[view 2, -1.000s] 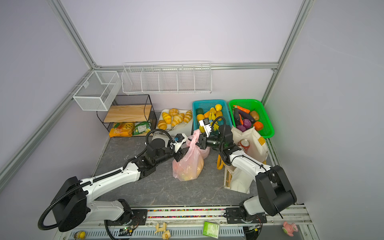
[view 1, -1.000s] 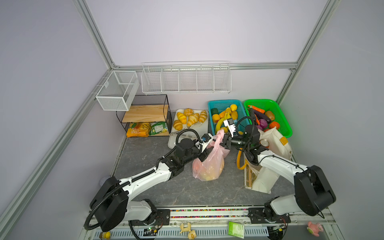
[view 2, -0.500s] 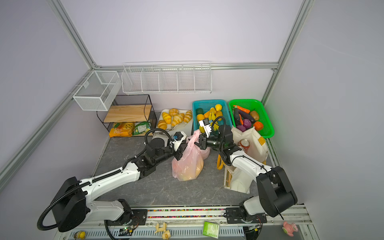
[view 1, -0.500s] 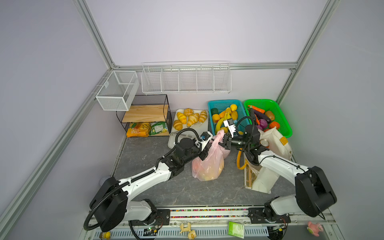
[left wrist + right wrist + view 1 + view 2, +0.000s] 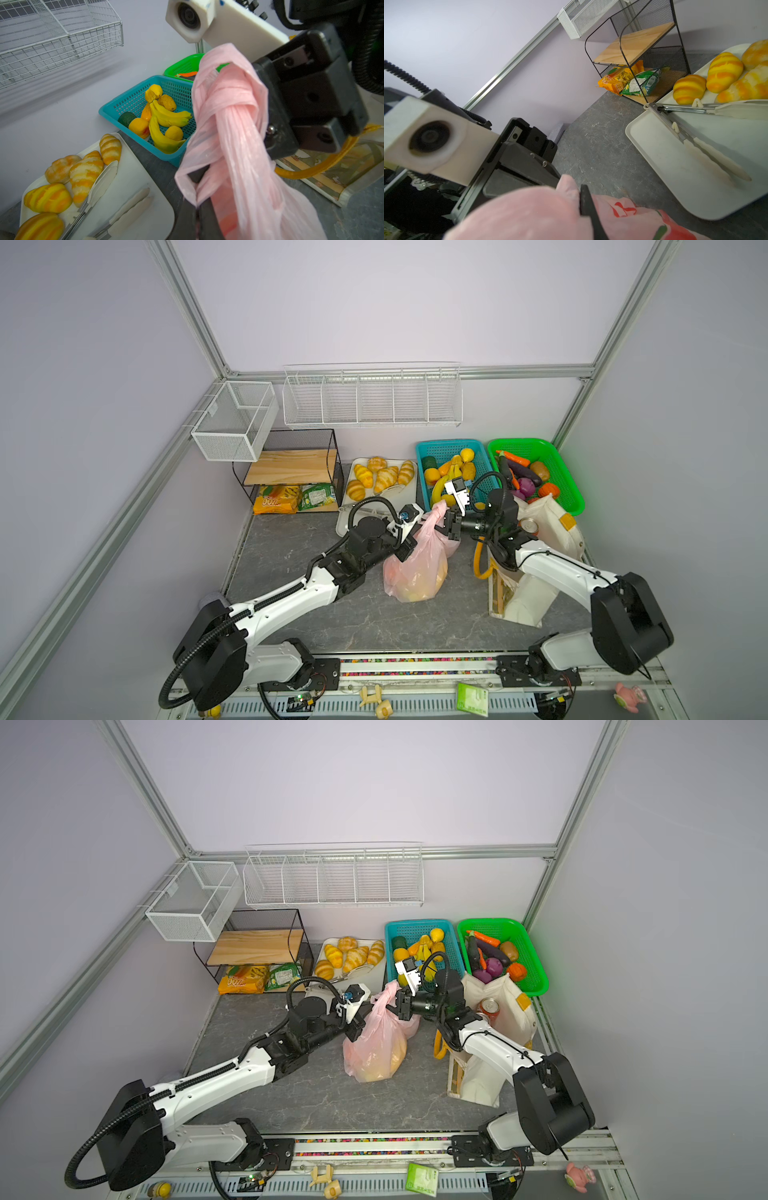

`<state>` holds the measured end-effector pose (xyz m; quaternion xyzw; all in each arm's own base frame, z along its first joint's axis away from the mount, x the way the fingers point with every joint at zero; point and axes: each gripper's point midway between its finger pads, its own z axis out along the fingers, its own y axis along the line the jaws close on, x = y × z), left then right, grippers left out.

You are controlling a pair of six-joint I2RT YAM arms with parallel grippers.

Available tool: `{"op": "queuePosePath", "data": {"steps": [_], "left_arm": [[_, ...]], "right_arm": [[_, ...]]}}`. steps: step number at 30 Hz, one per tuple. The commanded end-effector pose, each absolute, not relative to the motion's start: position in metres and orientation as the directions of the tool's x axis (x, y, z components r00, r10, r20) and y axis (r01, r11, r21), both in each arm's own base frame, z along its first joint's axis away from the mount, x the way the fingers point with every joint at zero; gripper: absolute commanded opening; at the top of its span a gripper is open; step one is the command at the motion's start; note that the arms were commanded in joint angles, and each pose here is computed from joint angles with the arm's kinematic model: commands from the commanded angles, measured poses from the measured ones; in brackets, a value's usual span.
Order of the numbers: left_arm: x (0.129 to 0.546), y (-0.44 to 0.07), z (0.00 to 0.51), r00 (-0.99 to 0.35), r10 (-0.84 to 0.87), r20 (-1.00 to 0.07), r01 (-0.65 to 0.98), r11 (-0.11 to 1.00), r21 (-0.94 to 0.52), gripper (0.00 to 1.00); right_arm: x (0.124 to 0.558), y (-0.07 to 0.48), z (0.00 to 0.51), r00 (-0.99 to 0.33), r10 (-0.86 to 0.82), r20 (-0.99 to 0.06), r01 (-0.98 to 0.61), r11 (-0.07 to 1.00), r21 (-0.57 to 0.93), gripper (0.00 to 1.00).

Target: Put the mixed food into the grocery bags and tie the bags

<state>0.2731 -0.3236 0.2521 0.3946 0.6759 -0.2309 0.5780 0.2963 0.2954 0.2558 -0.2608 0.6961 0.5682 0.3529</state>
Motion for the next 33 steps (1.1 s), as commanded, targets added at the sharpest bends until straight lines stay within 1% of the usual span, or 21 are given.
{"op": "queuePosePath", "data": {"steps": [1, 6, 8, 12, 14, 18, 21, 23, 27, 29, 33], "left_arm": [[0.276, -0.314, 0.267, -0.004, 0.272, -0.962, 0.768, 0.617, 0.171, 0.0], [0.277, -0.31, 0.266, -0.011, 0.266, -0.964, 0.765, 0.623, 0.163, 0.0], [0.278, -0.309, 0.264, -0.018, 0.26, -0.965, 0.764, 0.626, 0.155, 0.0], [0.279, -0.31, 0.263, -0.03, 0.246, -0.969, 0.768, 0.626, 0.135, 0.0], [0.278, -0.311, 0.264, -0.033, 0.238, -0.971, 0.772, 0.623, 0.127, 0.0], [0.277, -0.312, 0.263, -0.037, 0.231, -0.972, 0.779, 0.615, 0.117, 0.0], [0.277, -0.313, 0.263, -0.04, 0.23, -0.972, 0.782, 0.614, 0.113, 0.0], [0.277, -0.313, 0.263, -0.039, 0.229, -0.973, 0.783, 0.611, 0.112, 0.0], [0.276, -0.314, 0.265, -0.037, 0.221, -0.975, 0.787, 0.607, 0.108, 0.0], [0.275, -0.314, 0.265, -0.038, 0.22, -0.975, 0.789, 0.605, 0.106, 0.0], [0.274, -0.315, 0.266, -0.037, 0.217, -0.975, 0.792, 0.601, 0.104, 0.0]], "right_arm": [[0.3, 0.289, 0.268, -0.564, 0.04, -0.825, -0.792, 0.258, 0.554, 0.19], [0.3, 0.28, 0.26, -0.547, 0.003, -0.837, -0.79, 0.33, 0.517, 0.41], [0.3, 0.274, 0.257, -0.542, -0.009, -0.84, -0.786, 0.36, 0.503, 0.48], [0.297, 0.259, 0.248, -0.533, -0.043, -0.845, -0.765, 0.45, 0.46, 0.57], [0.293, 0.25, 0.243, -0.533, -0.064, -0.844, -0.753, 0.49, 0.439, 0.6], [0.289, 0.224, 0.234, -0.529, -0.086, -0.844, -0.7, 0.606, 0.377, 0.63], [0.285, 0.204, 0.242, -0.491, -0.086, -0.867, -0.667, 0.677, 0.311, 0.65], [0.282, 0.196, 0.252, -0.452, -0.095, -0.887, -0.663, 0.701, 0.263, 0.66], [0.285, 0.196, 0.267, -0.412, -0.133, -0.902, -0.682, 0.702, 0.207, 0.67], [0.287, 0.204, 0.278, -0.387, -0.151, -0.909, -0.721, 0.664, 0.197, 0.67], [0.287, 0.224, 0.286, -0.329, -0.207, -0.921, -0.816, 0.553, 0.167, 0.69]]}}
